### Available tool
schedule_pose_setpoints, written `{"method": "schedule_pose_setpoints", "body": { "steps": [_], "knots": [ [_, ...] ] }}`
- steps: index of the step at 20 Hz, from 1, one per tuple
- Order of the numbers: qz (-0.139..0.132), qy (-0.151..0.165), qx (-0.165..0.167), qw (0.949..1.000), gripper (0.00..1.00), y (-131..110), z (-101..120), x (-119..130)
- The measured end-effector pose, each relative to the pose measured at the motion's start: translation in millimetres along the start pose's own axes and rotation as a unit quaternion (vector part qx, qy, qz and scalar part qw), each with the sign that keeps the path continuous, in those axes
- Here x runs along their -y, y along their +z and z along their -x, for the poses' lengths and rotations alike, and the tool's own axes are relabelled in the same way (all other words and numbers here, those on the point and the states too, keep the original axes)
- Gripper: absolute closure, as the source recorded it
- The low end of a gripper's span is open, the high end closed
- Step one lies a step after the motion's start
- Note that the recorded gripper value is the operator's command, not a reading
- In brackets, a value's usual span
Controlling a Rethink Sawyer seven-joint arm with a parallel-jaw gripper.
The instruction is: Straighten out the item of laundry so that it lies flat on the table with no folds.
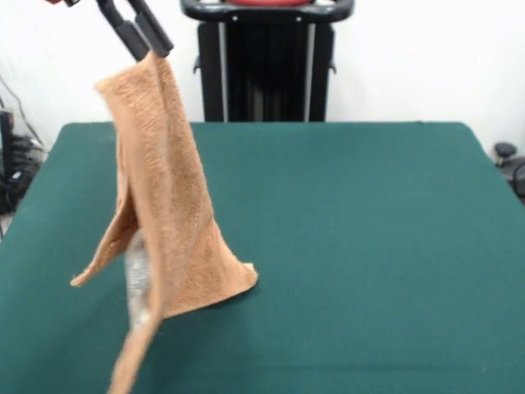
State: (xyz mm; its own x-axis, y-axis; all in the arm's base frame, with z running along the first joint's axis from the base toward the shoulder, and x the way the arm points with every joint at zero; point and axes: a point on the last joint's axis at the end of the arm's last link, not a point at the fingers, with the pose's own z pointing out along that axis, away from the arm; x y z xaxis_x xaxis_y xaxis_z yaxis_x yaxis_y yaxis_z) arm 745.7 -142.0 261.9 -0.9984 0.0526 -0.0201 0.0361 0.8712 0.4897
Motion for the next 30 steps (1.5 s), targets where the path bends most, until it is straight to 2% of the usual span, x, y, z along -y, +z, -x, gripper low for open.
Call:
{"method": "schedule_pose_setpoints", "body": {
  "steps": [5, 13, 20, 30],
  "knots": [
    [0.024, -0.018, -0.012, 0.9995, 1.0, -8.8, 0.8, -16.0],
    [0.046, -0.039, -0.031, 0.9977, 1.0, -15.8, -0.6, -34.5],
    [0.058, -0.057, -0.039, 0.996, 1.0, -17.1, 0.6, -52.7],
    [0.064, -0.069, -0.041, 0.9947, 1.0, -17.4, 2.3, -66.0]
  ]
}}
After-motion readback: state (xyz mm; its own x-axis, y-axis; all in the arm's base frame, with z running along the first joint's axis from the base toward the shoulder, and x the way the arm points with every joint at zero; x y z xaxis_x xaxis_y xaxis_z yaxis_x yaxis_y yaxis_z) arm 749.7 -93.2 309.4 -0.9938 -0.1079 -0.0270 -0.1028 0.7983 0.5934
